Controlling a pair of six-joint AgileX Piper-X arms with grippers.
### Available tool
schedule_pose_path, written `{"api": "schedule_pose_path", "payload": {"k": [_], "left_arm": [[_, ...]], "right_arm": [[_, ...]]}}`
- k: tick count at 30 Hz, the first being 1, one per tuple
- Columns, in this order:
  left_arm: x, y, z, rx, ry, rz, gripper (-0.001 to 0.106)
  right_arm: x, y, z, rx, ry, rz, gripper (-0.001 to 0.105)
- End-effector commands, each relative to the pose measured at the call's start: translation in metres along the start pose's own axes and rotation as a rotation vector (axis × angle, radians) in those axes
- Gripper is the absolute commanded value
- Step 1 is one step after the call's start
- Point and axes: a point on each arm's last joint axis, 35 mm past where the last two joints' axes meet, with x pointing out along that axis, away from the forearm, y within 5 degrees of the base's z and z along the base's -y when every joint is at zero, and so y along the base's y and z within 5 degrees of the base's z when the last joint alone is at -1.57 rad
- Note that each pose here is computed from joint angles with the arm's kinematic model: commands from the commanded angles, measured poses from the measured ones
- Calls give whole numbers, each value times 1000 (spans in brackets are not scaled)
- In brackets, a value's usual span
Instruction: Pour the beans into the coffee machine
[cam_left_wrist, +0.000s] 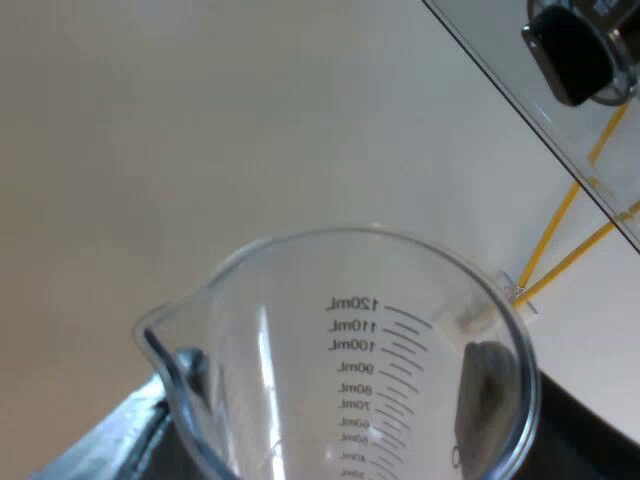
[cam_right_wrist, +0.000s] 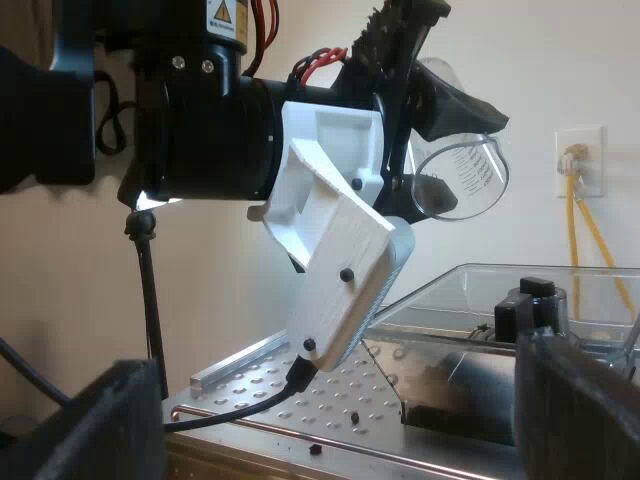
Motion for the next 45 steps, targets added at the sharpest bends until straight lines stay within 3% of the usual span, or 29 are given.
{"api": "schedule_pose_path", "payload": {"k": [1,8,12,13,18,23,28,33,37,45], "left_arm": [[-6,9,-3,-78,14,33,37],[-20,17,-13,-257,107,34,37],[-30,23,-20,-438,155,55,37],[-34,25,-22,-513,173,65,37],[-53,36,-33,-718,218,119,37],[-70,42,-40,-852,247,143,37],[-91,38,-44,-1022,250,56,37],[-105,31,-54,-1164,230,-7,37],[-125,19,-81,-1334,265,-50,37],[-156,2,-124,-1567,287,-76,37]], "right_arm": [[-2,-2,7,2,-32,10,73],[-2,-2,7,2,-32,10,73],[-2,-2,7,-1,-32,10,73],[-2,-2,7,-2,-32,10,73],[-2,-2,7,-2,-32,10,73],[-2,-2,7,-2,-32,10,73],[-2,-2,7,-13,-31,10,73],[-2,0,3,-79,1,27,73],[-2,3,-1,-89,25,83,73],[-3,7,-7,-101,62,176,73]]}}
